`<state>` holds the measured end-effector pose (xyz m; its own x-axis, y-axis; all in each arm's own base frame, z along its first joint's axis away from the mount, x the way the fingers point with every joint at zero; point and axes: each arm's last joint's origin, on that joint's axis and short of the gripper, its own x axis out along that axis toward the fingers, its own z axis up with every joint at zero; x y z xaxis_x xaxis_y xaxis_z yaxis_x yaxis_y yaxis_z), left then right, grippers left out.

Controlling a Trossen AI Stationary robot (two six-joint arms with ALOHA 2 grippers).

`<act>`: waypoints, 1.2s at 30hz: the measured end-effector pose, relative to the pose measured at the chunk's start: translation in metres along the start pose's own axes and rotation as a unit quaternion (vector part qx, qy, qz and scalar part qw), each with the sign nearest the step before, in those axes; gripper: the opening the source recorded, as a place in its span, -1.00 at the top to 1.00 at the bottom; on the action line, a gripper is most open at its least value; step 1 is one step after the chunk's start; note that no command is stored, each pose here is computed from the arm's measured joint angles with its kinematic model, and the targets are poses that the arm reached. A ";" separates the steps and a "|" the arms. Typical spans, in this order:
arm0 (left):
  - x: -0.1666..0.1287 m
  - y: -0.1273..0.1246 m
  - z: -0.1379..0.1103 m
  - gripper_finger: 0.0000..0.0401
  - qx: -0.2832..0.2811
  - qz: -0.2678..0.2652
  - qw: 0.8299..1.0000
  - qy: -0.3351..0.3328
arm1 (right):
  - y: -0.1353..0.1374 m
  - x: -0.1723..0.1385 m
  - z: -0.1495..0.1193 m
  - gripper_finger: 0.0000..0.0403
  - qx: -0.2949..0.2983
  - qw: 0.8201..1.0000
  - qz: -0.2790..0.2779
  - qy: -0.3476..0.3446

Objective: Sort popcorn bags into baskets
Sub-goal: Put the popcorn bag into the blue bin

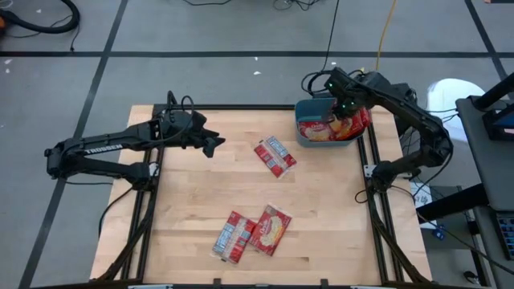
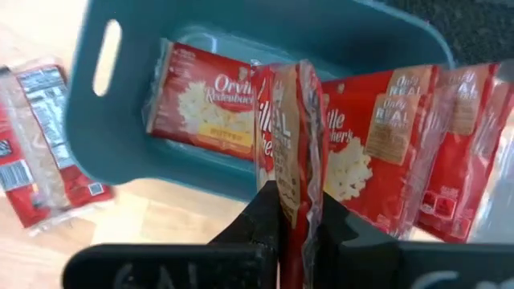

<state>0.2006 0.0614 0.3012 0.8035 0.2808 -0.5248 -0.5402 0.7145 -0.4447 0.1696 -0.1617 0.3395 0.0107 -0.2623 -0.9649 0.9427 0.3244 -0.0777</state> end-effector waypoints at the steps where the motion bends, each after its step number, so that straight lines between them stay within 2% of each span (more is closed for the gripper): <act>1: 0.000 0.000 0.000 -0.05 0.002 0.000 1.000 0.000 | 0.001 0.002 0.001 0.91 0.000 1.000 -0.003 0.004; 17: 0.000 0.000 0.000 -0.05 0.008 0.000 1.000 0.000 | 0.013 0.030 0.015 0.91 0.002 0.998 -0.042 0.050; 22: 0.000 0.000 0.000 -0.05 0.008 0.000 1.000 0.000 | 0.014 0.034 0.016 0.91 0.010 0.997 -0.056 0.046; 31: 0.000 0.000 0.000 -0.05 0.008 0.000 1.000 0.000 | 0.013 0.054 0.006 0.91 0.080 0.991 -0.088 0.068; 36: 0.000 0.000 0.000 -0.05 0.008 -0.001 1.000 0.000 | 0.013 0.062 0.004 0.91 0.094 0.989 -0.091 0.069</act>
<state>0.2006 0.0613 0.3012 0.8040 0.2798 -0.5248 -0.5354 0.7247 -0.4339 0.1839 -0.1772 0.2797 -0.1989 -0.1706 -0.9651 0.9703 0.1042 -0.2184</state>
